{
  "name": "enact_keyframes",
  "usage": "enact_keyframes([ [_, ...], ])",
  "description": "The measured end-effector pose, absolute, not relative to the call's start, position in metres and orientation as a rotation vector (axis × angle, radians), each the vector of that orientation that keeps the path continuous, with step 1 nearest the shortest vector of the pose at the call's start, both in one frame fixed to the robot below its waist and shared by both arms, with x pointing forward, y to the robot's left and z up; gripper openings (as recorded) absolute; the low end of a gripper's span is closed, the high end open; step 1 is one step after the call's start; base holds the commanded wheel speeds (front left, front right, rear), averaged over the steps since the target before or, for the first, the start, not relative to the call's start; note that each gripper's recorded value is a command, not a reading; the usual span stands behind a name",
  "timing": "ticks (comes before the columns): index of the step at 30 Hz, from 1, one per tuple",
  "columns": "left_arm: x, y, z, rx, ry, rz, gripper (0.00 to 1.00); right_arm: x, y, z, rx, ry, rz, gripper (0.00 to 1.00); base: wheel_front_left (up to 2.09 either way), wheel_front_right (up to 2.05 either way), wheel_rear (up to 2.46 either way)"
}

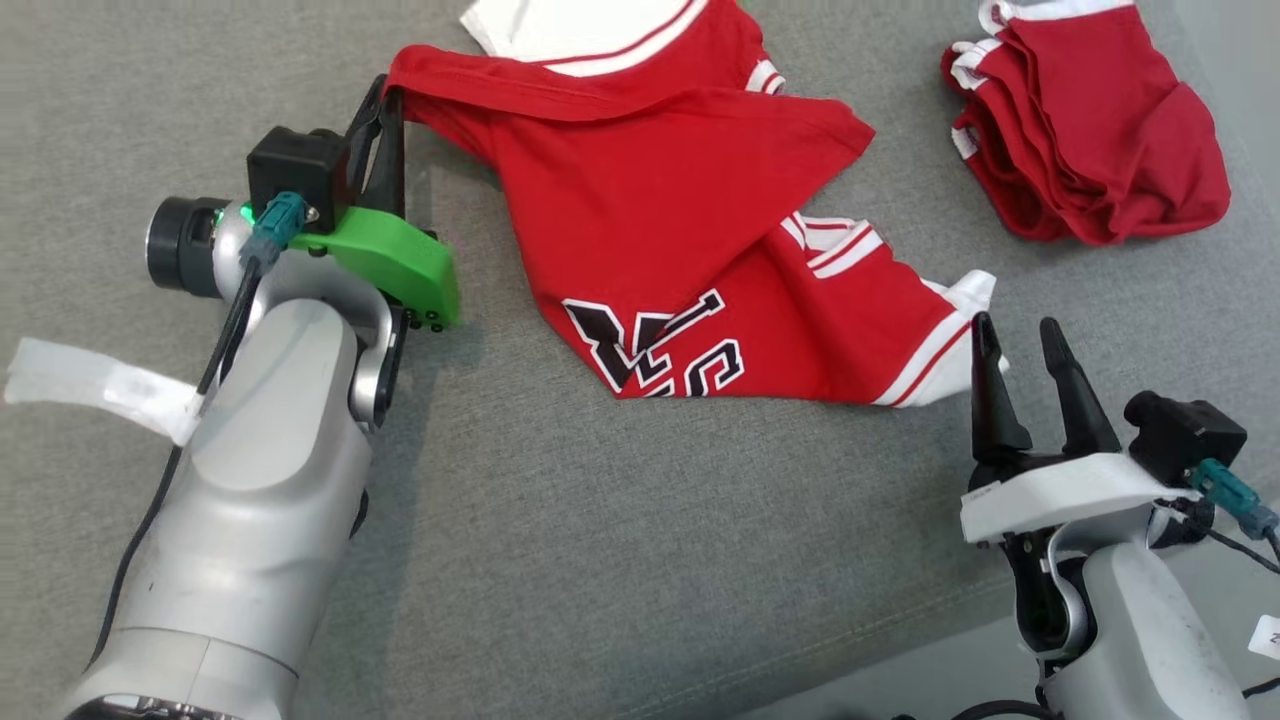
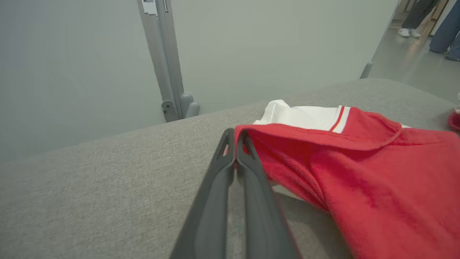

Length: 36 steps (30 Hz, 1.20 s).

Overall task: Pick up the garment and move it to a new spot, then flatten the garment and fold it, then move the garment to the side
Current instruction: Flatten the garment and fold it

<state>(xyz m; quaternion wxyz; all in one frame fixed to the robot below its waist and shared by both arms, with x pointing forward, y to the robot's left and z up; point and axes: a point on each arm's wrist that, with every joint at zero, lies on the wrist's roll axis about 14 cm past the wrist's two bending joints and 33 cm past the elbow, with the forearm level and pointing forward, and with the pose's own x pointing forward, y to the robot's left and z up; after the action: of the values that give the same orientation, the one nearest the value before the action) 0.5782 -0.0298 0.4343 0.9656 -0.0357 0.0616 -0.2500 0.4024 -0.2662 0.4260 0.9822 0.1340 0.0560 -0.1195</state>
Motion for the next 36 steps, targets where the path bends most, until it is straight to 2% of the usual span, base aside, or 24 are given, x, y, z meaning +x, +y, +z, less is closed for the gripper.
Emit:
enact_keyframes([
  [13,0.527,0.101,0.494,-0.059,0.008,-0.248,0.00,0.408,-0.190,0.435,0.365,0.108,-0.036,1.00,0.00,0.00,0.00],
  [20,0.465,0.177,0.471,-0.104,0.088,-0.041,0.00,0.410,-0.156,0.450,0.395,0.084,0.062,1.00,0.00,0.00,0.00],
  [25,0.421,0.187,0.444,-0.121,0.172,-0.006,0.00,0.410,-0.138,0.465,0.401,0.055,0.117,1.00,0.00,0.00,0.00],
  [31,0.390,0.181,0.434,-0.172,0.199,0.012,0.00,0.405,-0.128,0.477,0.398,0.033,0.153,1.00,0.00,0.00,0.00],
  [36,0.404,0.162,0.486,-0.184,0.037,-0.067,0.00,0.400,-0.133,0.480,0.396,0.021,0.140,1.00,0.00,0.00,0.00],
])
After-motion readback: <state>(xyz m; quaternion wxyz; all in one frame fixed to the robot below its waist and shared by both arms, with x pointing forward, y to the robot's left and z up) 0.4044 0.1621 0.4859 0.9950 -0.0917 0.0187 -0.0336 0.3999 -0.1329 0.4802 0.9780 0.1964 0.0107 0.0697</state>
